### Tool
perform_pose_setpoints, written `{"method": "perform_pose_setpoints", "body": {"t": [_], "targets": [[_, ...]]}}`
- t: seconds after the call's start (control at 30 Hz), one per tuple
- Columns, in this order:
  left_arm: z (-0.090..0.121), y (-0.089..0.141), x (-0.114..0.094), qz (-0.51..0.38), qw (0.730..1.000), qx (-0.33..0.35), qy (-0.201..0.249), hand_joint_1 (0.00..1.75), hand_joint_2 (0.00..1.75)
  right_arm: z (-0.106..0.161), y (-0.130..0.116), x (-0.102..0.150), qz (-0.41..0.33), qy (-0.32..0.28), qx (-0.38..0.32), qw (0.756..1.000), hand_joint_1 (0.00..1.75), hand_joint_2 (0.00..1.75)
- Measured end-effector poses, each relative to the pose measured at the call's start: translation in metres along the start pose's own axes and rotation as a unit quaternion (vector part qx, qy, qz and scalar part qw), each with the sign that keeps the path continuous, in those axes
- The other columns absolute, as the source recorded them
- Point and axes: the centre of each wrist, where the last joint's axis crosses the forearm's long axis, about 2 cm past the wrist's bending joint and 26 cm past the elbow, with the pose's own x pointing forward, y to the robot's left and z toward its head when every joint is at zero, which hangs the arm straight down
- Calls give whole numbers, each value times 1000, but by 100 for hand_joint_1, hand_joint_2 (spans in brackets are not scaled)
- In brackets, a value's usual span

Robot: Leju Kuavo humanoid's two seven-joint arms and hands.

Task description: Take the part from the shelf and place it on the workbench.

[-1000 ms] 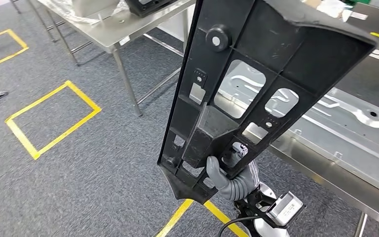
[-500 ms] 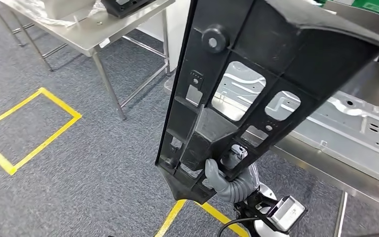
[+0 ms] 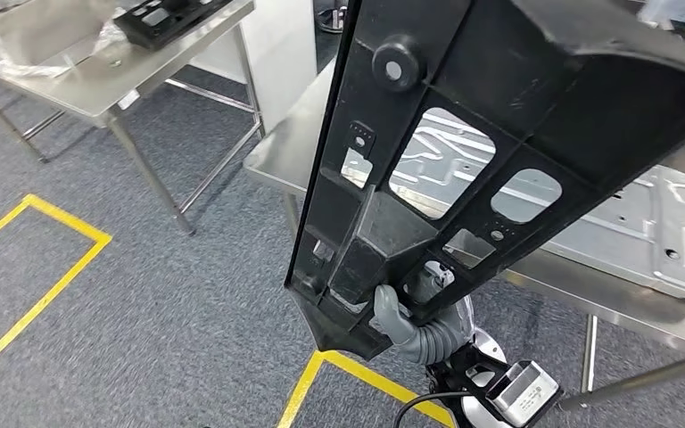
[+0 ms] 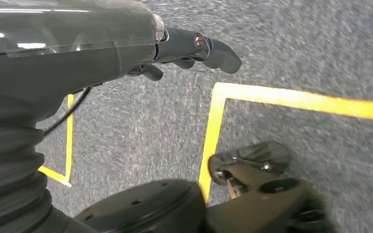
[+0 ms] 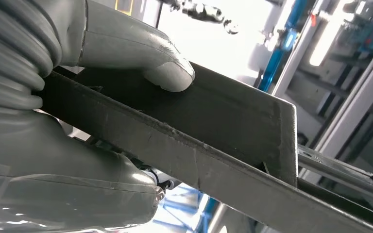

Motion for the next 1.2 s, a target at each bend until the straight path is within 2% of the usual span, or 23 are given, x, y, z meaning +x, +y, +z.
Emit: {"method": "perform_pose_setpoints", "body": {"t": [0.23, 0.87, 1.2], "targets": [[0, 0, -2, 2, 1000, 0, -1, 0, 175, 4, -2, 3, 24, -9, 2, 1000, 175, 175], [0, 0, 0, 2, 1000, 1, 0, 0, 175, -8, -9, 12, 54, -23, 12, 998, 175, 175], [0, 1, 1, 1, 1000, 1, -3, 0, 175, -10, -11, 13, 95, -12, 9, 995, 175, 175]]}}
